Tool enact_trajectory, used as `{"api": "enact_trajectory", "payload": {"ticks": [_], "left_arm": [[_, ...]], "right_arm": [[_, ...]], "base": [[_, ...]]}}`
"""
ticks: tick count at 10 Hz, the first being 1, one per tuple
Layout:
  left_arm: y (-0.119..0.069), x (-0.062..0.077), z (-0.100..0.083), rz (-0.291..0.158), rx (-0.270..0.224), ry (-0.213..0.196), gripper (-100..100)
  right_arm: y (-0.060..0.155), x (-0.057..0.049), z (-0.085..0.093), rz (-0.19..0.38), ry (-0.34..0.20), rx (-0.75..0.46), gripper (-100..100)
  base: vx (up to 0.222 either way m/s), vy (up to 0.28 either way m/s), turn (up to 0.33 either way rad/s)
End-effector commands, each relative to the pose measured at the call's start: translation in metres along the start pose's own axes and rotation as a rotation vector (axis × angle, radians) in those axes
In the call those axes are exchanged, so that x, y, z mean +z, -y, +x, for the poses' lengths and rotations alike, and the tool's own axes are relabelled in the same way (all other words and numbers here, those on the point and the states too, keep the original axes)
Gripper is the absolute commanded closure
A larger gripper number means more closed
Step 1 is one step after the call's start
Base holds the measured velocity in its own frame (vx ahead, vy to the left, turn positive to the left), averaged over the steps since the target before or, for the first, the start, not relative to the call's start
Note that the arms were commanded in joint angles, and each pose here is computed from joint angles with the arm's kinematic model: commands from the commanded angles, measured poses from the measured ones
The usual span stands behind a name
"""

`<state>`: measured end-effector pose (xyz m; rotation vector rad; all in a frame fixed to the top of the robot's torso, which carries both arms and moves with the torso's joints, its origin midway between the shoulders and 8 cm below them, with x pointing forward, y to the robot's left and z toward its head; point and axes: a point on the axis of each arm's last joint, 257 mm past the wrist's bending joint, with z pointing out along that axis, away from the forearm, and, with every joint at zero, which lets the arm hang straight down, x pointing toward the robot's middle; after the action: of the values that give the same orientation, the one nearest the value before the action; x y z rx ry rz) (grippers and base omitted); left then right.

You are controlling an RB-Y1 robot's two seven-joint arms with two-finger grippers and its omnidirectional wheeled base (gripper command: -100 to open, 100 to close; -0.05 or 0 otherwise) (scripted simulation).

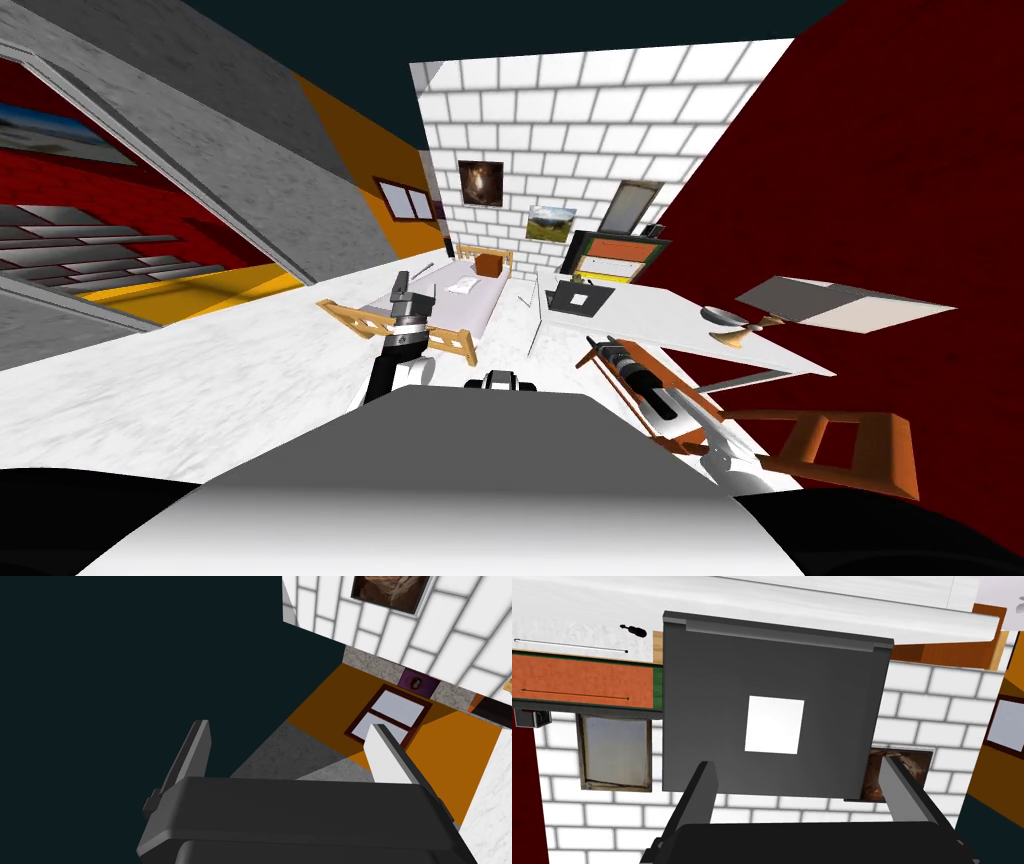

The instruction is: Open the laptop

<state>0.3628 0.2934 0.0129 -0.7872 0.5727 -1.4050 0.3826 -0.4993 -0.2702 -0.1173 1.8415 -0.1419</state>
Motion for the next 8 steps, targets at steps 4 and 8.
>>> {"api": "enact_trajectory", "payload": {"ticks": [4,8], "left_arm": [[0.0,0.0,0.0,0.0,0.0,0.0,0],[0.0,0.0,0.0,0.0,0.0,0.0,0]], "right_arm": [[0.081,0.001,0.007,0.076,-0.105,-0.335,-100],[0.135,-0.006,0.011,0.131,-0.181,-0.505,-100]], "base": [[-0.034,0.017,0.235],[-0.03,0.027,0.178]]}}
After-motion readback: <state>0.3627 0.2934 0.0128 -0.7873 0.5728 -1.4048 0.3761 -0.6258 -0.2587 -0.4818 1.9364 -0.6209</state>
